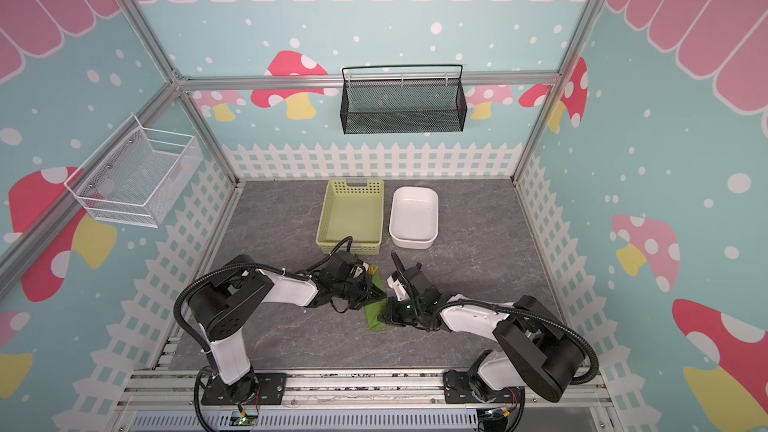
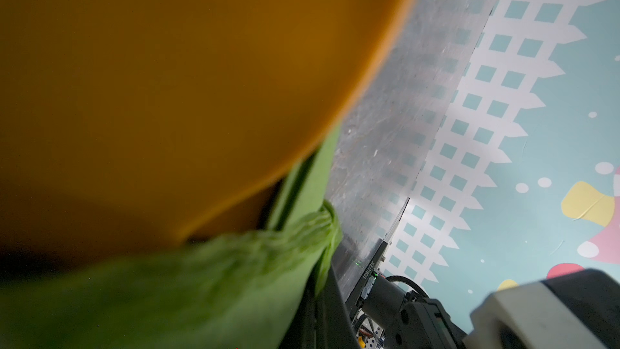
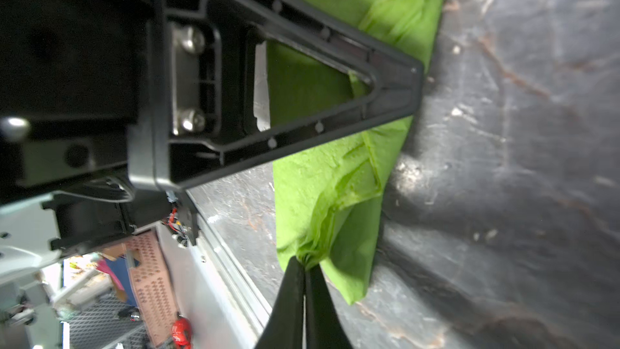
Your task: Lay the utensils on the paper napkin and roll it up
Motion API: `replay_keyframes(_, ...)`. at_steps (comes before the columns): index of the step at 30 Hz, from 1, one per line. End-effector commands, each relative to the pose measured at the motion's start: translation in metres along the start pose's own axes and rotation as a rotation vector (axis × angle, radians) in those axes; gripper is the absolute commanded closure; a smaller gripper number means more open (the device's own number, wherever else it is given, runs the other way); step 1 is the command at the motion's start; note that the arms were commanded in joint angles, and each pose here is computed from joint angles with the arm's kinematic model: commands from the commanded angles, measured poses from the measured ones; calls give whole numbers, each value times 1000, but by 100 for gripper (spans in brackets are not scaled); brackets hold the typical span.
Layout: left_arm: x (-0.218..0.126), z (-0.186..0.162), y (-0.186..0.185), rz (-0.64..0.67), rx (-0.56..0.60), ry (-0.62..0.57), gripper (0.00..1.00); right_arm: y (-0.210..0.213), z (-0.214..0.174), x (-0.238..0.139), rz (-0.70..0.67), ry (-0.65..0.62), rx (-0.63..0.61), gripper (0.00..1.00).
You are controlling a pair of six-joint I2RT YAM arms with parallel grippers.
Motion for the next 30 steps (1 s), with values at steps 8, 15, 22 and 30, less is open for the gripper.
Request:
replay_keyframes(8,1,-8,55,225,-100,6,100,-27,-5,0,-117,1,35,100)
replay_keyframes(15,0,-8,55,234,-94,6,100,-49,-15,4,-200,24,63,100)
replay_keyframes(22,-5,-1,37,233,-39,-14,99,-57,-19,6,-221,39,71,100)
replay_keyframes(30,-30,17,-24,221,134,-66,78,-60,-21,7,-221,48,77,100)
Point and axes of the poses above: each gripper's point midway between its finger pads, its own x axis out along the fingers, its own y axis along the line the jaws close on, z = x × y, the point moved 6 cm from there along -x, back along the fingers, and after that the axes turned 6 degrees about x, right-handed, at the moved point
